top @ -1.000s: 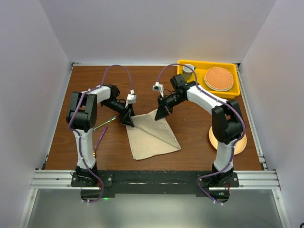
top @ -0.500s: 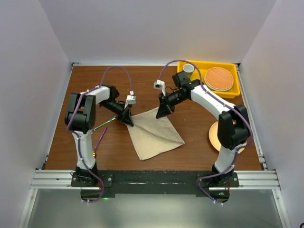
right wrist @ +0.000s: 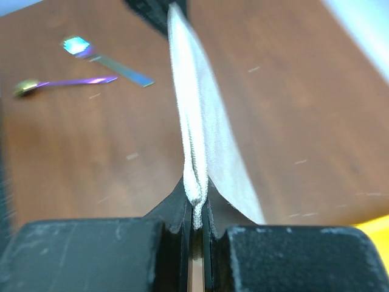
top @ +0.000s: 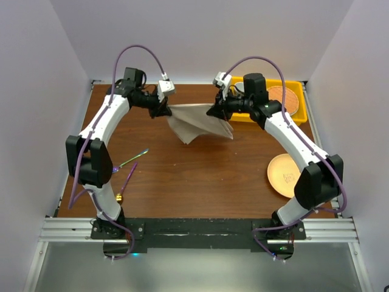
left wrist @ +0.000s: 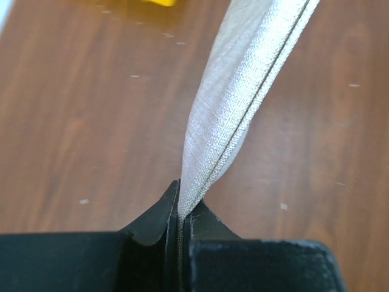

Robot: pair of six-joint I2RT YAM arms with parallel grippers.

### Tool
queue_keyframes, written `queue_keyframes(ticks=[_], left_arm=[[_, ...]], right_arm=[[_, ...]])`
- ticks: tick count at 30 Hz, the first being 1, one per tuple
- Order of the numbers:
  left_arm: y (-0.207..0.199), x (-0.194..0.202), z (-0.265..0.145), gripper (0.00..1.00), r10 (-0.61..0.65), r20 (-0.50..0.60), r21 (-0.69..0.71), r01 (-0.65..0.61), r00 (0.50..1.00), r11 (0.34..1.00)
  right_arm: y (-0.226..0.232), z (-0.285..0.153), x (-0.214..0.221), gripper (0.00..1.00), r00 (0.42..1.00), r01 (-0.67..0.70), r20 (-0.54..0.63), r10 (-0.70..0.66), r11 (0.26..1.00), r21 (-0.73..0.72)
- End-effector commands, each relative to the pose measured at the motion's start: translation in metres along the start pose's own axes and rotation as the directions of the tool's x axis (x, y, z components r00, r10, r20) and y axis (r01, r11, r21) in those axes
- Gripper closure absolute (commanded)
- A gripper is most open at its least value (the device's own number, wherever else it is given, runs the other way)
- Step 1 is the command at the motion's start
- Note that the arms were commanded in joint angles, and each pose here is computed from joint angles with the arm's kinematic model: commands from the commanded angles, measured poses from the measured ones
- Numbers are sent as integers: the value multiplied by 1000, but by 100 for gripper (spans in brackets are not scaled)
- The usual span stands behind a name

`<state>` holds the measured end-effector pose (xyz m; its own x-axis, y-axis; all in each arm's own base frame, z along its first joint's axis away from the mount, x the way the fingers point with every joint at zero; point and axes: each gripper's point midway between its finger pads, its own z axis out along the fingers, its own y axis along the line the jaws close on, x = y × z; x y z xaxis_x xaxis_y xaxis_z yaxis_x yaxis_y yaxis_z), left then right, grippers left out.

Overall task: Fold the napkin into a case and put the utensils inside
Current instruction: Turn over the upper triangle folded napkin at the center of the board.

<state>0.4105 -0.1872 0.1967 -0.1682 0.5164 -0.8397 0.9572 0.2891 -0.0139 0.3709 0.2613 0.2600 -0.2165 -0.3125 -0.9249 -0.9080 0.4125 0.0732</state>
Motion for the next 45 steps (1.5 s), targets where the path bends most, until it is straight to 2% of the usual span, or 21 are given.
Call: queue_keyframes(ticks=[1, 3, 4, 8, 11, 12, 17, 20, 21, 23, 24, 26, 27, 28, 29, 30, 31, 35, 40, 41, 45], left_arm=[[71, -13, -23, 100, 53, -63, -349, -72, 997, 934], [93, -30, -32, 100, 114, -66, -458, -132, 991, 879], [100, -35, -35, 100, 126, -63, -490, -140, 990, 861], [134, -46, -47, 100, 201, -112, -617, -227, 973, 754], [152, -49, -51, 100, 222, -138, -664, -256, 965, 703], [160, -61, -57, 100, 247, -128, -691, -265, 961, 672], [175, -73, -68, 100, 297, -155, -742, -309, 942, 595], [161, -63, -67, 100, 325, -183, -719, -351, 928, 600], [153, -39, -57, 100, 308, -208, -691, -362, 928, 626], [134, -32, -58, 100, 324, -211, -670, -377, 922, 639], [121, -1, -46, 100, 299, -238, -628, -381, 924, 678], [94, 13, -41, 100, 300, -232, -579, -379, 925, 722], [76, 41, -29, 100, 282, -256, -522, -378, 925, 765], [62, 50, -22, 100, 282, -259, -492, -378, 924, 785], [49, 54, -23, 100, 284, -257, -473, -376, 924, 797], [31, 76, -15, 100, 264, -273, -427, -362, 925, 828], [18, 83, -9, 100, 266, -272, -396, -359, 925, 845], [-35, 127, 3, 100, 223, -306, -274, -310, 925, 910], [-75, 152, 9, 100, 185, -314, -193, -254, 931, 948], [-82, 158, 10, 100, 170, -320, -181, -237, 932, 955], [-106, 165, 15, 100, 152, -318, -129, -201, 936, 971]], right_arm=[[-68, -13, -36, 100, 974, 164, 113, -198, 952, 258], [-81, -11, -38, 100, 962, 198, 122, -243, 932, 303], [-86, -9, -45, 100, 945, 241, 137, -298, 914, 326], [-109, 2, -43, 100, 918, 307, 128, -376, 876, 372], [-125, 4, -53, 100, 888, 353, 137, -440, 841, 409], [-134, 8, -49, 100, 884, 361, 132, -449, 834, 416], [-158, 12, -72, 100, 799, 452, 145, -583, 742, 495], [-155, 20, -68, 100, 753, 517, 142, -642, 712, 475], [-151, 23, -64, 100, 742, 535, 143, -655, 708, 461], [-138, 29, -44, 100, 728, 574, 131, -672, 704, 419], [-129, 32, -36, 100, 706, 612, 125, -697, 690, 387], [-104, 40, -2, 100, 707, 644, 107, -699, 699, 311], [-91, 42, 7, 100, 673, 688, 105, -732, 672, 275], [-76, 48, 41, 100, 694, 691, 82, -715, 694, 204], [-57, 47, 44, 100, 671, 717, 95, -736, 676, 170], [-45, 49, 55, 100, 640, 751, 93, -763, 646, 135], [-21, 54, 85, 100, 655, 750, 95, -750, 660, 40], [31, 48, 122, 100, 598, 801, 117, -793, 590, -96], [77, 42, 168, 100, 568, 813, 142, -811, 525, -251], [80, 40, 172, 100, 545, 827, 148, -825, 499, -261], [100, 32, 199, 100, 536, 817, 152, -831, 465, -341]])
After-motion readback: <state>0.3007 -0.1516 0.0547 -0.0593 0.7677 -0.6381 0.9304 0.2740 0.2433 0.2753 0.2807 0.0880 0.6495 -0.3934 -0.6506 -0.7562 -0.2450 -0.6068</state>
